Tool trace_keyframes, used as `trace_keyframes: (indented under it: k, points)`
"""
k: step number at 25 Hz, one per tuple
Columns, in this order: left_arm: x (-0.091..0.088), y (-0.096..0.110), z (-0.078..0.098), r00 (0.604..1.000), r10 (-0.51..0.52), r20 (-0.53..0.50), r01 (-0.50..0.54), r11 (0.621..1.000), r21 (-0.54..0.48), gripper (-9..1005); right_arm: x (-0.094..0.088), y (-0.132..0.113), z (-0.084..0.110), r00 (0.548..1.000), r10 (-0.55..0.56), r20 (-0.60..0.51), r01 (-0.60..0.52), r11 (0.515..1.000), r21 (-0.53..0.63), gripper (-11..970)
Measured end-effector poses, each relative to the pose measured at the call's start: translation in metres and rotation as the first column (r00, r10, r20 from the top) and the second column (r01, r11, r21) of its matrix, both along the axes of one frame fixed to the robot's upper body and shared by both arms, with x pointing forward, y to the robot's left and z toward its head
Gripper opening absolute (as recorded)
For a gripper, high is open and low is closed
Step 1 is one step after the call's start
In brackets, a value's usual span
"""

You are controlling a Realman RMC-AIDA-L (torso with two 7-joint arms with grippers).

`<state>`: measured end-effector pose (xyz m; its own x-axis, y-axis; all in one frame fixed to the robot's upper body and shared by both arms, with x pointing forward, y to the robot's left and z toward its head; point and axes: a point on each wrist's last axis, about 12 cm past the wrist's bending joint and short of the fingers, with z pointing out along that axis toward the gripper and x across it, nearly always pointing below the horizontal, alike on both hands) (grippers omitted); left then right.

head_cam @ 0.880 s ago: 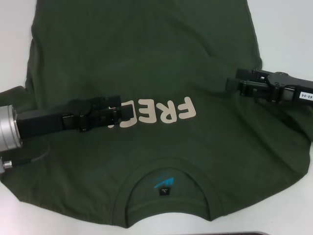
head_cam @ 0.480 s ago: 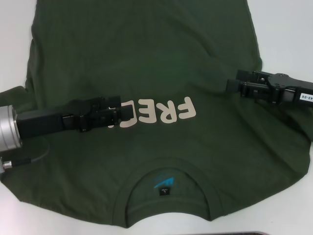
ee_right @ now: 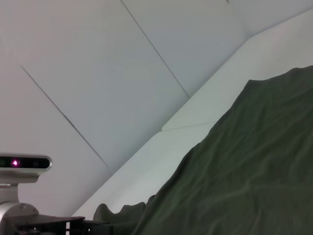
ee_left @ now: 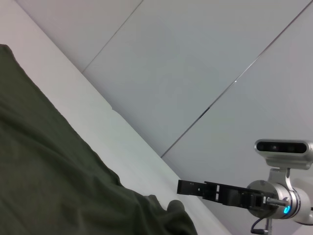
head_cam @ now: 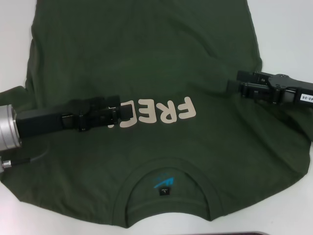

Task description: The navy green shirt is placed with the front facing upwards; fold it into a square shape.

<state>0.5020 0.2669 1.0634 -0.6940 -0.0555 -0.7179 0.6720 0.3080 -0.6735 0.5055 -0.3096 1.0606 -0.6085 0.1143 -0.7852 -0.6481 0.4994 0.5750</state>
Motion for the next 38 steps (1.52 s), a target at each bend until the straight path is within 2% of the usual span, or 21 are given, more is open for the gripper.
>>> trace_keyframes:
  k: [6, 14, 25, 34, 38]
  points:
    - [0.004, 0.014, 0.000, 1.000, 0.011, -0.016, -0.009, 0.996, 0.087, 904, 0.002, 0.001, 0.002, 1.000, 0.002, 0.007, -0.002, 1.000, 0.000, 915]
    - [0.006, 0.050, 0.004, 0.985, 0.162, -0.062, -0.153, 0.981, 0.122, 903, 0.003, 0.001, 0.002, 1.000, 0.002, 0.010, -0.002, 1.000, 0.000, 915]
    - [0.003, 0.106, 0.017, 0.922, 0.378, -0.079, -0.360, 0.915, 0.181, 903, 0.004, 0.000, 0.002, 1.000, -0.008, 0.011, 0.009, 1.000, -0.005, 915]
    - [-0.002, 0.132, 0.019, 0.875, 0.480, -0.066, -0.461, 0.866, 0.196, 904, 0.005, -0.001, 0.002, 1.000, -0.022, 0.009, 0.022, 1.000, -0.004, 915]
    - [-0.003, 0.137, 0.020, 0.865, 0.499, -0.062, -0.480, 0.856, 0.193, 904, 0.005, -0.002, 0.002, 1.000, -0.028, 0.009, 0.028, 1.000, -0.003, 915]
